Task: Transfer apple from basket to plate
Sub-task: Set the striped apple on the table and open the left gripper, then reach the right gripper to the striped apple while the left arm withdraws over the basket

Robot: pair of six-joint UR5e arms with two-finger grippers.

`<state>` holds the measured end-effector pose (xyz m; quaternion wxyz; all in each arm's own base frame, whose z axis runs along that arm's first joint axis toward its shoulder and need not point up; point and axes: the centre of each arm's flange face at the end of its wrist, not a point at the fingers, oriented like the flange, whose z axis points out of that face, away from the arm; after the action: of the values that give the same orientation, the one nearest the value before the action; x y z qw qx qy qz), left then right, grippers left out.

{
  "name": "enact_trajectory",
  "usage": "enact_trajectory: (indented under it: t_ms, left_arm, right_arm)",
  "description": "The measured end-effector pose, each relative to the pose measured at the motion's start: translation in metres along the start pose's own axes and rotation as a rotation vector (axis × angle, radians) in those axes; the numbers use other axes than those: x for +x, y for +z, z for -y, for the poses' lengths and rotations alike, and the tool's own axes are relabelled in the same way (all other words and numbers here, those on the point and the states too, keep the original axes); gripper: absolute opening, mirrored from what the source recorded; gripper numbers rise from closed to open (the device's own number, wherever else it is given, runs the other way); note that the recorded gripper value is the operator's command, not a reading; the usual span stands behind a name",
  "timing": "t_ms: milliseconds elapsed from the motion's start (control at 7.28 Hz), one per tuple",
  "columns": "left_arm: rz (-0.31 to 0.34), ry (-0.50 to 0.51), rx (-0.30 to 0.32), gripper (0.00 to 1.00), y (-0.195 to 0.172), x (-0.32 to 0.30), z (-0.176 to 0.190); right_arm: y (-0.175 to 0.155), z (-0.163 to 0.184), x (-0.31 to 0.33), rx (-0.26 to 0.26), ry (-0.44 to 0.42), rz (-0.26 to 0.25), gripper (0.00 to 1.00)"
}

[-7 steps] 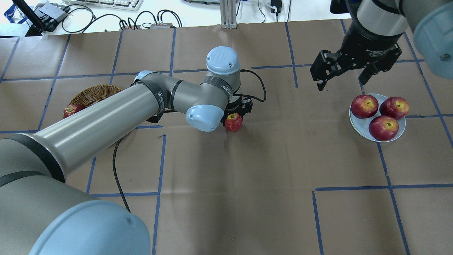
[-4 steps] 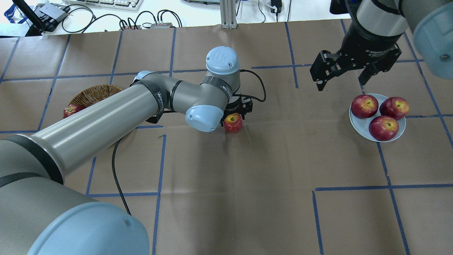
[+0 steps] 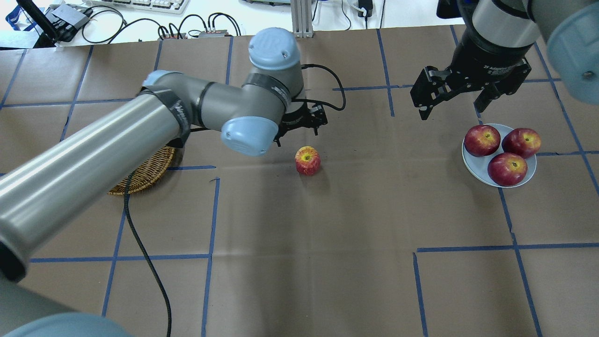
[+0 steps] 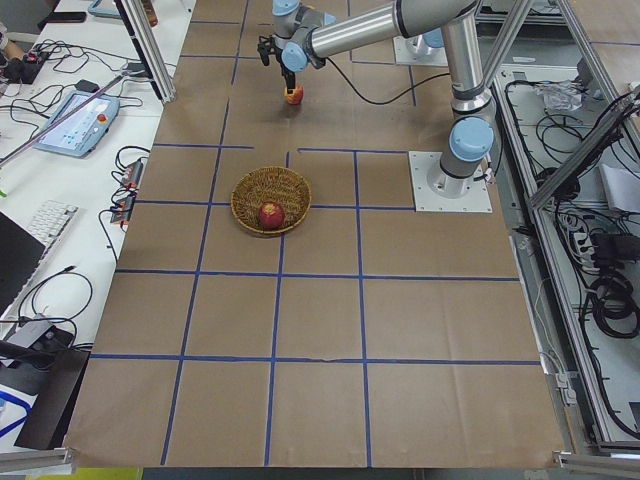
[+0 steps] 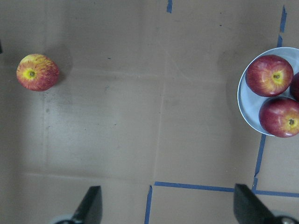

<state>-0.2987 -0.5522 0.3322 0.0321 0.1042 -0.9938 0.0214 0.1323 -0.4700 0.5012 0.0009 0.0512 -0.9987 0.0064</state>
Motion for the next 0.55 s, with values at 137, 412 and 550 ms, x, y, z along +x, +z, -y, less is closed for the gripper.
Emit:
enact_trajectory:
  t_ms: [137, 412, 550]
  left_arm:
    - [0.009, 0.032, -0.017, 0.98, -0.050, -0.037, -0.004]
    - [0.022, 0.085, -0.054, 0.99, -0.136, -0.108, -0.030]
    - [0.024, 0.142, -0.066, 0.99, -0.166, -0.131, -0.049]
  right_arm:
    - [0.000, 0.001, -0.001, 0.002, -0.002, 0.000, 1.00]
    - [0.001, 0.005, -0.004, 0.006, 0.019, -0.003, 1.00]
    - [0.010, 0.013, -0.011, 0.004, 0.059, 0.001, 1.00]
